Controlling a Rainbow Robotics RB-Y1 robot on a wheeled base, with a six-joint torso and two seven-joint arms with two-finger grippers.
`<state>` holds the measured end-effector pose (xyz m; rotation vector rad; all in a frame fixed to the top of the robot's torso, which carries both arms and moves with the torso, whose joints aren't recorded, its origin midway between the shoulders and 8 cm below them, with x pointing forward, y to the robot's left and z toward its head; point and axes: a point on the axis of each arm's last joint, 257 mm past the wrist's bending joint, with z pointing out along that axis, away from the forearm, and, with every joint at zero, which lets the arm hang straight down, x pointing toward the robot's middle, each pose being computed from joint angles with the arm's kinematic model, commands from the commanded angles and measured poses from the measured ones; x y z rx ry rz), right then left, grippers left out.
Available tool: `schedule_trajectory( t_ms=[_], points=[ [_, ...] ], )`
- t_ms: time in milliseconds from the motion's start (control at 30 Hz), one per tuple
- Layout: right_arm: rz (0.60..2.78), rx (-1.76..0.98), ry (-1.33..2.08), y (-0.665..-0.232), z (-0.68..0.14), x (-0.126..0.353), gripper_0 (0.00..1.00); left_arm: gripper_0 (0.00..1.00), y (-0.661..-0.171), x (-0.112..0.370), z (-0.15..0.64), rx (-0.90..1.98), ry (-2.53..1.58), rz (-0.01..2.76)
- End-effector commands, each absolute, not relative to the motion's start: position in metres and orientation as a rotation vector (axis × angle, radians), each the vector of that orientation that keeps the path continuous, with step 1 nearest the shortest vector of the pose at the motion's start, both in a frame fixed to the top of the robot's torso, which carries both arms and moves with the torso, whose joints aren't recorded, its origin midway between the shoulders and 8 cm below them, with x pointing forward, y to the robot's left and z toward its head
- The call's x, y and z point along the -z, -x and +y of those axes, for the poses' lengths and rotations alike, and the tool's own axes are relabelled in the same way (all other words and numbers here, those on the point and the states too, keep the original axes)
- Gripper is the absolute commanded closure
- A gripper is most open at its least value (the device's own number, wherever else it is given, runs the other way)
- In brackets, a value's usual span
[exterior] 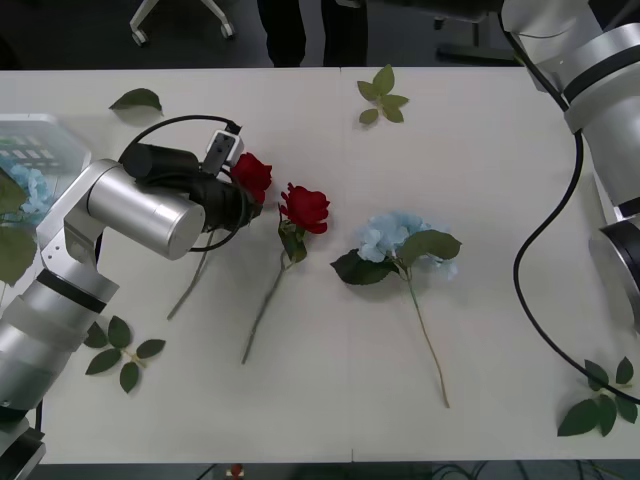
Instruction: Place the red flowers into the right box and the blue flowers into the left box. If a person shows an open palm, hand one flower to the person first, then continue sorting.
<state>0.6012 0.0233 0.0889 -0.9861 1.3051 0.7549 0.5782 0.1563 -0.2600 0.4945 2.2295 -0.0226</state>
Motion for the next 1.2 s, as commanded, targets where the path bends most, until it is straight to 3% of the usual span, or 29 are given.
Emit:
schedule_trajectory(
  t_ms=[33,367,867,1100,1133,1200],
  points=[
    [1.29,-0.714,1.1,-0.584,-0.017,-0.093,0.0,0.0,-0.584,0.239,0.152,0.023,-0.516,2.184],
    [1.381,-0.807,1.221,-0.541,-0.081,-0.05,0.0,0.0,-0.584,0.243,0.154,0.019,-0.513,2.194],
    [1.547,-0.661,1.252,-0.524,-0.166,0.01,0.0,0.0,-0.598,0.27,0.158,-0.008,-0.505,2.218],
    [1.566,-0.695,1.223,-0.517,-0.18,0.013,0.0,0.0,-0.609,0.275,0.148,-0.023,-0.504,2.207],
    [1.566,-0.7,1.224,-0.516,-0.18,0.013,0.0,0.11,-0.61,0.275,0.147,-0.022,-0.503,2.207],
    [1.561,-0.71,1.221,-0.514,-0.179,0.011,0.0,0.53,-0.611,0.276,0.145,-0.024,-0.504,2.202]
  ],
)
